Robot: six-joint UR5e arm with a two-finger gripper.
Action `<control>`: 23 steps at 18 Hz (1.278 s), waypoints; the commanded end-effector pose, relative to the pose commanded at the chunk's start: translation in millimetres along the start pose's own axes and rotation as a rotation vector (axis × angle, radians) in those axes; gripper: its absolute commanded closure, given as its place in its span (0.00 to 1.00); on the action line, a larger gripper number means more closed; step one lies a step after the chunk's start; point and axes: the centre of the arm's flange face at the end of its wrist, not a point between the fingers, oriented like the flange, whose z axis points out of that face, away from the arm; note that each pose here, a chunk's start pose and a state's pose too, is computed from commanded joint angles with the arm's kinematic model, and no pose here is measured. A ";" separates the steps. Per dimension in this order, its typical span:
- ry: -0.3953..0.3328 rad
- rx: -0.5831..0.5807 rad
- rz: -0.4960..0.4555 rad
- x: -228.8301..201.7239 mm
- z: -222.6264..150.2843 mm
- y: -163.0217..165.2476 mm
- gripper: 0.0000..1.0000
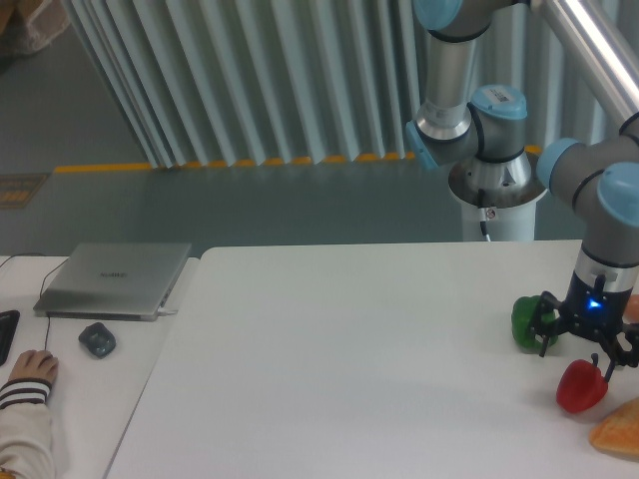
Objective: Place the red peppers in a basket
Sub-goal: 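Move the gripper down over the red bell pepper, then close the gripper on the red bell pepper and lift it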
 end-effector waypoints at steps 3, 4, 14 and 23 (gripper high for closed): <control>0.000 0.000 0.000 -0.7 1.1 -0.5 0.00; 0.002 -0.002 -0.001 -1.2 3.0 -0.4 0.00; -0.001 -0.005 0.009 -2.3 9.7 -4.6 0.00; 0.002 -0.010 0.015 -3.7 20.1 -4.5 0.03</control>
